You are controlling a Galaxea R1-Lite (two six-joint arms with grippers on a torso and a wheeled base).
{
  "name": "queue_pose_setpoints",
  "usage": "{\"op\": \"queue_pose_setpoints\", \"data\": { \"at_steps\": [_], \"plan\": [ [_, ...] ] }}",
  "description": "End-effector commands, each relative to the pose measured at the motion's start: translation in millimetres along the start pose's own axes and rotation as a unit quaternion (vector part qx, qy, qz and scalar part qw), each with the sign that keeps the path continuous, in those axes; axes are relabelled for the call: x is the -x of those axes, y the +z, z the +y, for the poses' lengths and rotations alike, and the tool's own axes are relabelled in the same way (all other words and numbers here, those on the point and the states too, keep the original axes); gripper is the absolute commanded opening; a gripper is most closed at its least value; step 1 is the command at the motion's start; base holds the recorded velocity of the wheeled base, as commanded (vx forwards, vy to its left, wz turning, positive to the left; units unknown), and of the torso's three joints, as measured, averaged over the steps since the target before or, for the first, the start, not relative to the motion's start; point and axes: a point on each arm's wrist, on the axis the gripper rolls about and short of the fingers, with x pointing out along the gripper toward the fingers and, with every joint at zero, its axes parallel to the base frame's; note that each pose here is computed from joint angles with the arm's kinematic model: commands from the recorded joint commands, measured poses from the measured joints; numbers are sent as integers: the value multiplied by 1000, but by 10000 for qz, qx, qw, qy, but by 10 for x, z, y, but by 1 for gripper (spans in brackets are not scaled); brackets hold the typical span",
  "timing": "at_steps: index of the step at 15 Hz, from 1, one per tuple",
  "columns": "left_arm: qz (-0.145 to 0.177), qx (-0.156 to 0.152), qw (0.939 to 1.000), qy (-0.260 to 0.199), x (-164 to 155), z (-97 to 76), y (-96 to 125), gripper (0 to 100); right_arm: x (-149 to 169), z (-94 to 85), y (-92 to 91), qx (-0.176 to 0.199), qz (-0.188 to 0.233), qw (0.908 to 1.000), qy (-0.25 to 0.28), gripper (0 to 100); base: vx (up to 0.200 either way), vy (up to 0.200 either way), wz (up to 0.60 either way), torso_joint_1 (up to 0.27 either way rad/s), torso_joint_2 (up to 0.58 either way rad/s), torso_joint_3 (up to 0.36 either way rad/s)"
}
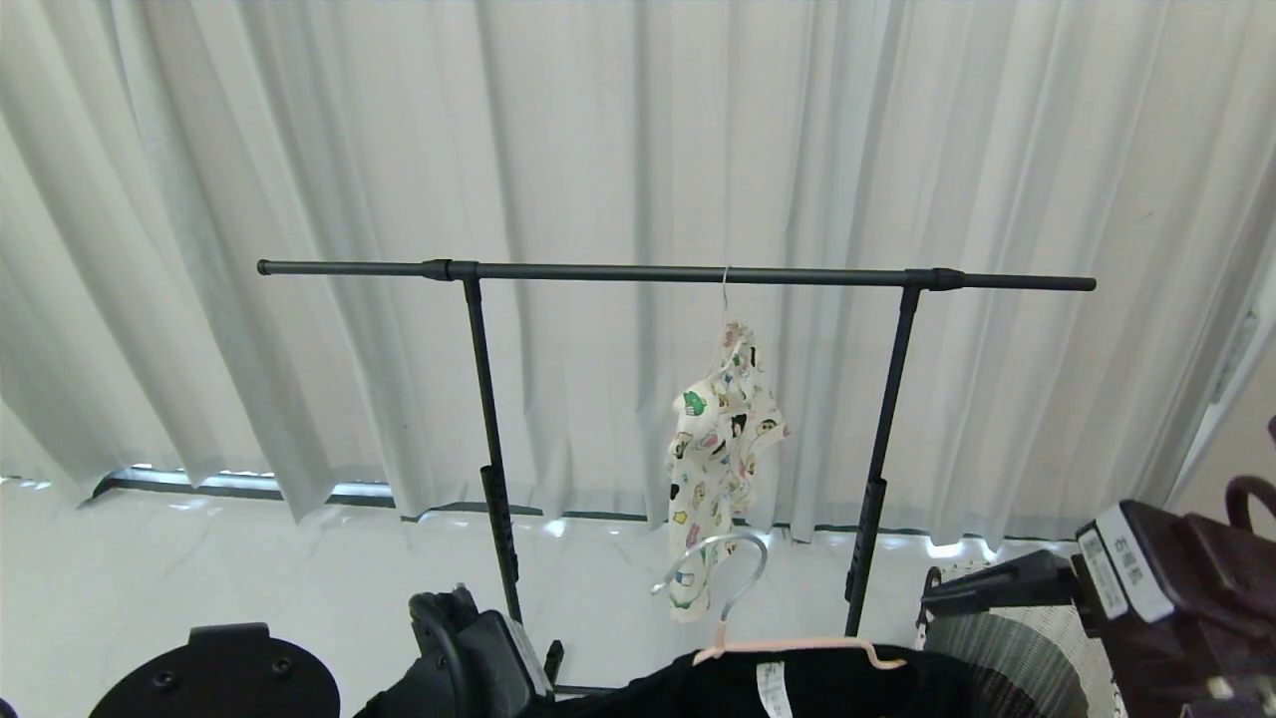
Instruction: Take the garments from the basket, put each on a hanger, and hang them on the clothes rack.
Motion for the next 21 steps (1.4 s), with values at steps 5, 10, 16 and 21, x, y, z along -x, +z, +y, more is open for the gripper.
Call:
{"op": "queue_pose_setpoints", "data": {
  "at_steps": [5,10,16,21],
  "plan": [
    [-234,-419,9988,-76,54,-43,21,0,-485,57,-32,135,662,9948,768,100,0,0,0,0,0,0],
    [-392,-563,9976,-68,125,-43,35,0,-581,-180,-35,-99,794,9958,453,100,0,0,0,0,0,0],
    [-396,-527,9978,-54,146,-40,15,0,-556,-281,23,-126,704,9971,253,100,0,0,0,0,0,0],
    [-763,-518,9957,14,251,-14,124,0,-717,-304,44,108,653,9972,336,100,0,0,0,0,0,0]
  ]
}}
